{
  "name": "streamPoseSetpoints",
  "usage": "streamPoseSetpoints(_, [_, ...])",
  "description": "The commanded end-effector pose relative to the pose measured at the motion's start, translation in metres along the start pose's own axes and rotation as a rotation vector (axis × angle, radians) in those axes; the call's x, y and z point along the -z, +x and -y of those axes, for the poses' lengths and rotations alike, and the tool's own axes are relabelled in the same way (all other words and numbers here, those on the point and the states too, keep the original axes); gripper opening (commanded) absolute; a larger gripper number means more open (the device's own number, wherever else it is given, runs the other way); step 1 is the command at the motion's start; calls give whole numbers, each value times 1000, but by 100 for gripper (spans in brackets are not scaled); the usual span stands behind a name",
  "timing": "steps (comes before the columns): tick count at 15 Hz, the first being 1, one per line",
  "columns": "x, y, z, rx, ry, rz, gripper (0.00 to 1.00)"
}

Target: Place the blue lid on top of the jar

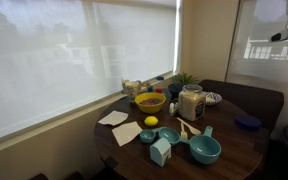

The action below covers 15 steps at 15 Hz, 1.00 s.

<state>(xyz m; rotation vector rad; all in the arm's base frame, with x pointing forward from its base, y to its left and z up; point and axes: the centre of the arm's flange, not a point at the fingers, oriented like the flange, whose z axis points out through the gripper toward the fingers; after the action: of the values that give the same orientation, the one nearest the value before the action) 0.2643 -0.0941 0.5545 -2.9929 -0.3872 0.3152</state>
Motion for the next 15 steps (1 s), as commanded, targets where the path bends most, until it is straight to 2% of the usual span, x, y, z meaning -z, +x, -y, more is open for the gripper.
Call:
streamPoseSetpoints(1, [0,0,0,0,0,0,100])
streamPoseSetpoints(9, [0,0,0,0,0,0,100])
streamPoseSetpoints(15, [-81,-14,-39,-50,194,54,100])
